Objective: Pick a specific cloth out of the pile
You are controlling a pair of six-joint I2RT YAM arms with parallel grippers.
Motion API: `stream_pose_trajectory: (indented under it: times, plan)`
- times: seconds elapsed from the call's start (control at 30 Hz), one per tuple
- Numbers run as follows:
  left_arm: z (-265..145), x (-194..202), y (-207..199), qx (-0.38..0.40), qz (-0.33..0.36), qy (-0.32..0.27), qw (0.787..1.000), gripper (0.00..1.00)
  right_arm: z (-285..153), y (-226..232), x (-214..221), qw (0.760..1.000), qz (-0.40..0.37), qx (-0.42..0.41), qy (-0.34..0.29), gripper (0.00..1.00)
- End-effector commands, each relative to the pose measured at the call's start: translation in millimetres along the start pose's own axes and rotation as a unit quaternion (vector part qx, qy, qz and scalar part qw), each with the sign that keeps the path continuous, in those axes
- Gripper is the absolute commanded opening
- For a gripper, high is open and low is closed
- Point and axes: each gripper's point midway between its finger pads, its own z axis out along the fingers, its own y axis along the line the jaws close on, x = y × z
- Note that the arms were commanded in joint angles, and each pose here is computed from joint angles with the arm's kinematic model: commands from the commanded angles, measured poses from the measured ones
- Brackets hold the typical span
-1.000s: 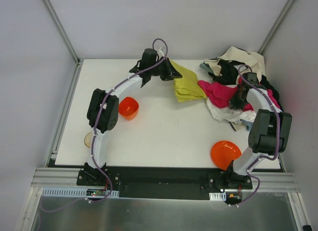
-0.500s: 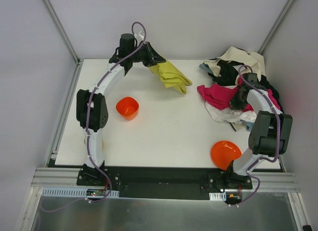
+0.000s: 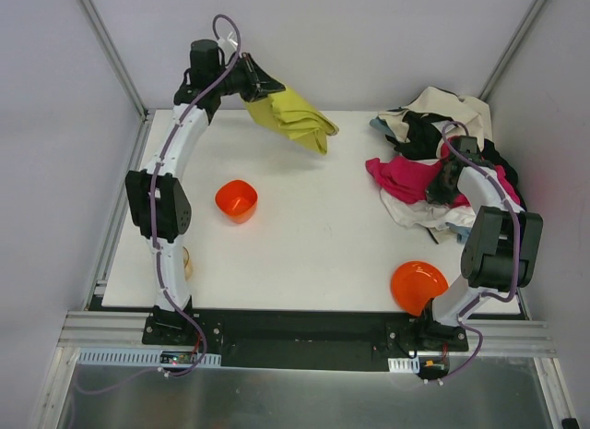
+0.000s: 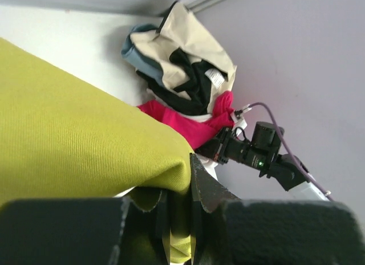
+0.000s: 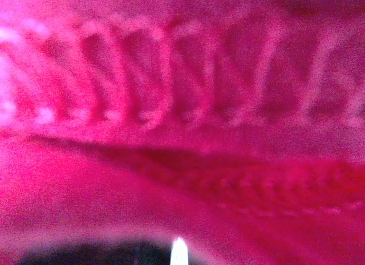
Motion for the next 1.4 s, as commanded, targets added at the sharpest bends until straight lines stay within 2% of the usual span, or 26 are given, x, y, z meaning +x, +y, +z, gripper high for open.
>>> stream_pose_trajectory:
  times: [0.0, 0.27, 0.4, 0.57, 0.7, 0.83, 1.07, 1.37]
  plan:
    - [-37.7, -55.4, -73.3, 0.082, 0.107, -0.068, 0.988, 0.00, -12.8, -8.2, -13.3, 1.000, 0.002, 0.007, -0.029, 0.01]
    - [-69.0, -114.4, -47.5, 0.070, 0.102, -0.120, 0.985, 0.00, -10.9, -3.4, -12.8, 1.000, -0.002, 0.001, -0.027, 0.01]
    - [-99.4, -138.4, -22.0, 0.044, 0.103, -0.149, 0.983, 0.00, -9.4, -0.9, -12.4, 1.000, -0.004, -0.001, -0.024, 0.01]
    - [-124.9, -149.9, 37.7, -0.005, 0.073, -0.163, 0.984, 0.00, -7.2, 4.0, -10.4, 1.000, -0.011, -0.007, -0.020, 0.01]
    - [-121.1, -131.8, 102.9, -0.039, 0.018, -0.140, 0.989, 0.00, -5.4, 7.4, -4.2, 1.000, -0.021, -0.006, -0.015, 0.01]
    - [-117.0, -103.4, 146.9, -0.070, -0.018, -0.119, 0.990, 0.00, -5.3, 10.3, 0.7, 0.999, -0.032, -0.006, -0.012, 0.01]
    - [-134.3, -61.0, 169.6, -0.118, -0.022, -0.118, 0.986, 0.00, -5.0, 10.9, 4.3, 0.999, -0.039, -0.004, -0.010, 0.01]
    - [-157.0, -8.9, 203.6, -0.159, -0.065, -0.109, 0.979, 0.00, -2.8, 20.7, 7.0, 0.999, -0.050, -0.012, -0.004, 0.00]
